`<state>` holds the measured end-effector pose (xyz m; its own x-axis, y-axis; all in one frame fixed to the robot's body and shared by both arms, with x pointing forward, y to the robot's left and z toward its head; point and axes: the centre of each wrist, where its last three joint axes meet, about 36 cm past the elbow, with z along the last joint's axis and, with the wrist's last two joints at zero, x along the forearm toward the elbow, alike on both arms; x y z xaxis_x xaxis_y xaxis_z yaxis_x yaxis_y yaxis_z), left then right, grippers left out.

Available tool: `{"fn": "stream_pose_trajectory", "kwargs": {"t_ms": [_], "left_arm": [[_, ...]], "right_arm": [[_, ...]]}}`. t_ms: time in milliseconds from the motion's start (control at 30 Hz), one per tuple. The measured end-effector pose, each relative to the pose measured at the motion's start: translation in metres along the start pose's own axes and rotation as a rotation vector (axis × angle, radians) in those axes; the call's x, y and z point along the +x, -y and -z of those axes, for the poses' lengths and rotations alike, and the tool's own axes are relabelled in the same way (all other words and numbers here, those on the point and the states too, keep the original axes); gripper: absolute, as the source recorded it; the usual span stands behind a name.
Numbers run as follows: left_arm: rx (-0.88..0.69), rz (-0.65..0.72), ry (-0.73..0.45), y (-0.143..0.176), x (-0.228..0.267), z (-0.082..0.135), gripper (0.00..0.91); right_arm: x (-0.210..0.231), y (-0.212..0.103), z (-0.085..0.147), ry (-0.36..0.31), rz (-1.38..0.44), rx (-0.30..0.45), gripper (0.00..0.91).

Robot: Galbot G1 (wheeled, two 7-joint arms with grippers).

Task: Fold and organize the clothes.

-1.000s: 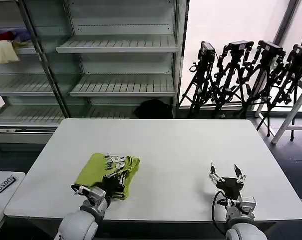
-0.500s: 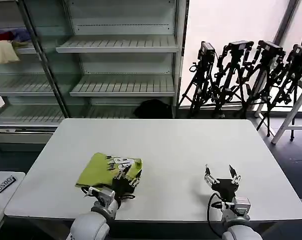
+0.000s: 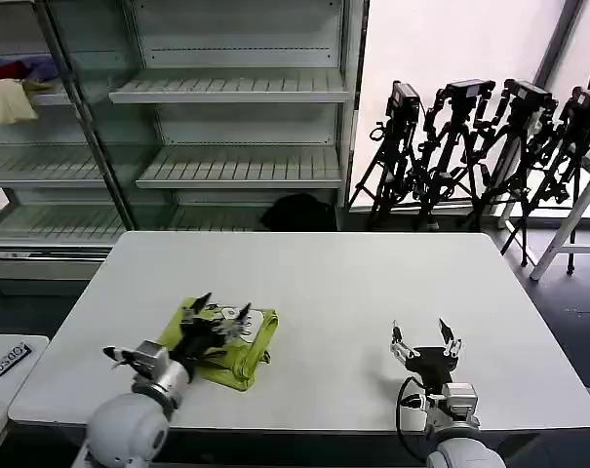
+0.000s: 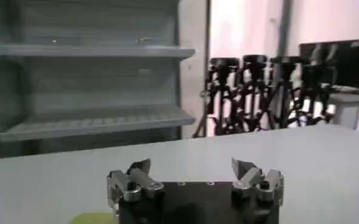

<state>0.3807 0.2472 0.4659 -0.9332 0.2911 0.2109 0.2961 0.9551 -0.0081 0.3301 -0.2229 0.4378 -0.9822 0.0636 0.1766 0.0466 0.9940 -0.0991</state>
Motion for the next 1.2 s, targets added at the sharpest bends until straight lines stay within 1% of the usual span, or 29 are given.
{"fn": "stream_pose_trajectory", "kwargs": {"t_ms": [233, 333, 467, 700, 1133, 1167, 1200], "left_arm": [[0.006, 0.122, -0.065, -0.070, 0.013, -0.009, 0.907], [0.016, 0.155, -0.097, -0.089, 0.015, -0.015, 0.907], [0.045, 0.177, -0.132, -0.106, 0.015, -0.022, 0.907], [0.100, 0.179, -0.170, -0.115, 0.012, -0.029, 0.907], [0.163, 0.162, -0.207, -0.114, 0.006, -0.044, 0.907], [0.167, 0.159, -0.209, -0.114, 0.005, -0.045, 0.887], [0.172, 0.156, -0.210, -0.113, 0.005, -0.045, 0.736]], "right_arm": [[0.000, -0.003, 0.009, 0.007, 0.023, -0.012, 0.907], [-0.001, -0.005, 0.010, 0.006, 0.033, -0.015, 0.907], [-0.001, -0.006, 0.010, 0.004, 0.039, -0.015, 0.907], [-0.001, -0.004, 0.009, 0.000, 0.039, -0.010, 0.907], [-0.002, -0.006, 0.006, -0.007, 0.040, -0.008, 0.907], [-0.002, -0.006, 0.006, -0.008, 0.039, -0.008, 0.907], [-0.002, -0.006, 0.006, -0.008, 0.039, -0.008, 0.907]]}}
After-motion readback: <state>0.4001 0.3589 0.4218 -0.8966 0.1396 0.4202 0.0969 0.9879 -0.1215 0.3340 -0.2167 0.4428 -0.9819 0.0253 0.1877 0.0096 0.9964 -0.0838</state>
